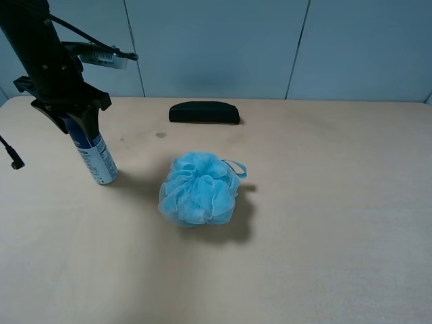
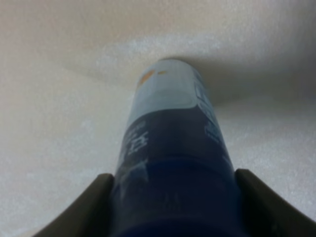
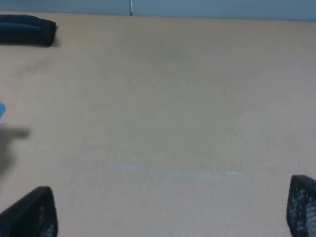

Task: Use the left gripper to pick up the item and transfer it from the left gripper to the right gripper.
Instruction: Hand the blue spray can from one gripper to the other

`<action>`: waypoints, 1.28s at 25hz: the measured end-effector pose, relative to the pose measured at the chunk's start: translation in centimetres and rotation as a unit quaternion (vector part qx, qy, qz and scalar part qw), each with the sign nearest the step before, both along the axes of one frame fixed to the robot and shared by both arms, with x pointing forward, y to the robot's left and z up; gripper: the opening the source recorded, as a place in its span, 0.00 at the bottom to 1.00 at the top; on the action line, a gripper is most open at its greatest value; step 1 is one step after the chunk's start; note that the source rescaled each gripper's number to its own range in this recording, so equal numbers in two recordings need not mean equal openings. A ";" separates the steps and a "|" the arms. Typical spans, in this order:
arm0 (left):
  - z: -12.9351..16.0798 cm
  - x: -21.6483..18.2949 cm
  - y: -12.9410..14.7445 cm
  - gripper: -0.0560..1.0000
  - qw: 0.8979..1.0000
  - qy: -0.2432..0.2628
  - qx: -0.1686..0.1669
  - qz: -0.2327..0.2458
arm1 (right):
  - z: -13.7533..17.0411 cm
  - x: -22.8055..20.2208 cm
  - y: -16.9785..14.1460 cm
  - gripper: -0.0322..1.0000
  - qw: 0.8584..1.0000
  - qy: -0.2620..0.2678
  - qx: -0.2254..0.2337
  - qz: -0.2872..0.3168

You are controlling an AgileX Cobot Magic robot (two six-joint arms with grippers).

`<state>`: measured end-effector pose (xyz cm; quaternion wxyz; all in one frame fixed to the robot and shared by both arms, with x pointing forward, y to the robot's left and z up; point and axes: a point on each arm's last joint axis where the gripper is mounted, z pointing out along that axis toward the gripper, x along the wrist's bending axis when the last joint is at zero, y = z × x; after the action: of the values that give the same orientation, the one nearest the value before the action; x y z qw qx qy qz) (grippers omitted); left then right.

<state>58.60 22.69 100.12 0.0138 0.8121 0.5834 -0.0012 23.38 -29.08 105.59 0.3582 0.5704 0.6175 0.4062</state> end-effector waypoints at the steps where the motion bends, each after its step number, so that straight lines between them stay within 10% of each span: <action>1: 0.0 0.0 0.0 0.05 1.000 0.000 0.000 0.000 | 0.0 0.0 0.0 1.00 1.000 0.000 0.000 0.000; 20: 7.3 1.8 -0.5 0.05 0.997 -0.075 -0.021 -0.001 | 0.0 0.0 0.0 1.00 1.000 0.000 0.000 0.000; 32: 9.9 0.2 -1.9 0.05 0.989 -0.089 -0.119 -0.010 | 0.0 0.0 0.0 1.00 1.000 0.000 0.000 0.000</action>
<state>58.84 20.81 109.99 0.1627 0.8070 0.5677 0.0014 23.38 -29.08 105.59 0.3582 0.5704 0.6175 0.4062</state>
